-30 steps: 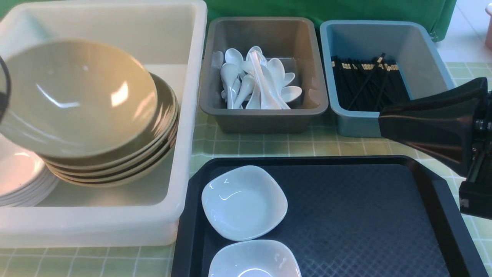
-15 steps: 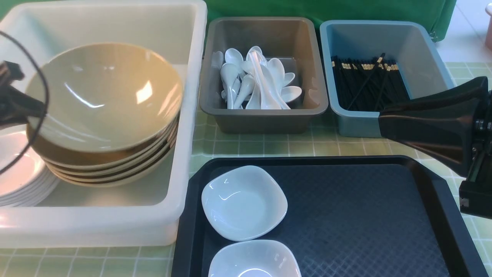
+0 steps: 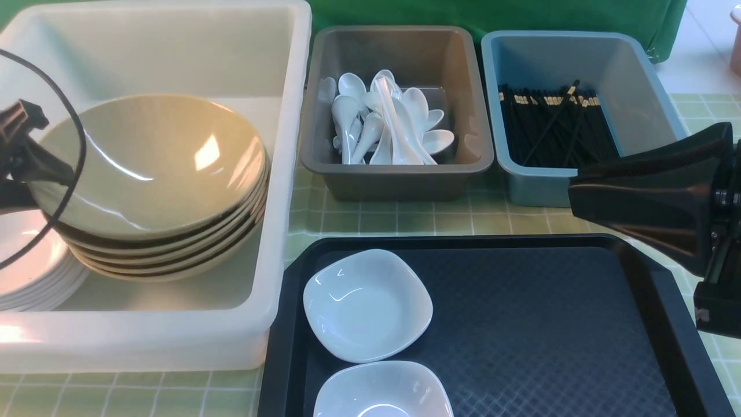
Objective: On green table put chopsticks spoon bowls plates into blue grey white boxes.
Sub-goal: 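Place the tan bowl onto the bowl stack in the left bin with the left gripper, then grasp the small white bowl on the black tray by its rim with the left gripper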
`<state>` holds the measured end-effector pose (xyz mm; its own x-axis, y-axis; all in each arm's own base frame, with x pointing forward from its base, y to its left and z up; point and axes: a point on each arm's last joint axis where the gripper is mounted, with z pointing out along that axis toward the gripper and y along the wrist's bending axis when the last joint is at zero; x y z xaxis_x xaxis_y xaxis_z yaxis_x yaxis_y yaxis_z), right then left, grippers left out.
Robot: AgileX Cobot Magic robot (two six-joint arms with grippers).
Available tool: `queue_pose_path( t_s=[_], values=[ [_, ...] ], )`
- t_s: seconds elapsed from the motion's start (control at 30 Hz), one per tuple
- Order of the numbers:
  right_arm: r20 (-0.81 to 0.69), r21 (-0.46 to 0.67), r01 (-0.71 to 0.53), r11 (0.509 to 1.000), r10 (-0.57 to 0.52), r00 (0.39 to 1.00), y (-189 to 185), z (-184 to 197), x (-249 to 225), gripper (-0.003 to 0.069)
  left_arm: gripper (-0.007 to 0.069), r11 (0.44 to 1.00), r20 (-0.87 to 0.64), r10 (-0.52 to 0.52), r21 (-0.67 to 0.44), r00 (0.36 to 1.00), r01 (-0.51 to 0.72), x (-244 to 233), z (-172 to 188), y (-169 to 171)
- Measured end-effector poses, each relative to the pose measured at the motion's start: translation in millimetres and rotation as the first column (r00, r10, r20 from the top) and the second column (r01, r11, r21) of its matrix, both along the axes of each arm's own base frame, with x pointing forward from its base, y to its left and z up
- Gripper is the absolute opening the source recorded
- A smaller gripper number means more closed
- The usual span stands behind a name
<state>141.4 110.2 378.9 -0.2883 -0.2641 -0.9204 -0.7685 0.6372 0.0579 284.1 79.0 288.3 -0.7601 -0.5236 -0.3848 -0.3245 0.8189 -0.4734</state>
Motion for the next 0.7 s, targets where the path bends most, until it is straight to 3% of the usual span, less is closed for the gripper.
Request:
queue_pose_path(
  t_s=[0.23,0.43,0.53,0.63,0.7],
  values=[
    [-0.01,-0.006,-0.01,1.0,0.01,1.0,0,-1,-1,0.0101,0.0641,0.99,0.013,-0.029,0.135,0.999,0.027,-17,25,0],
    [-0.011,-0.007,-0.011,1.0,0.011,1.0,0,-1,-1,0.011,0.0664,0.97,0.029,-0.105,0.225,0.994,0.096,-24,68,-1],
    [-0.012,-0.007,-0.012,1.0,0.012,1.0,0,-1,-1,0.0113,0.0664,0.952,0.08,-0.249,0.206,0.965,0.228,-23,92,-21],
    [-0.018,-0.011,-0.018,1.0,0.018,1.0,1,-2,-2,0.0118,0.066,0.84,0.146,-0.529,0.23,0.836,0.491,-20,106,-68],
    [-0.025,-0.014,-0.024,1.0,0.024,0.999,1,-2,-2,0.012,0.0642,0.715,0.174,-0.695,0.269,0.698,0.645,-22,109,-104]
  ],
)
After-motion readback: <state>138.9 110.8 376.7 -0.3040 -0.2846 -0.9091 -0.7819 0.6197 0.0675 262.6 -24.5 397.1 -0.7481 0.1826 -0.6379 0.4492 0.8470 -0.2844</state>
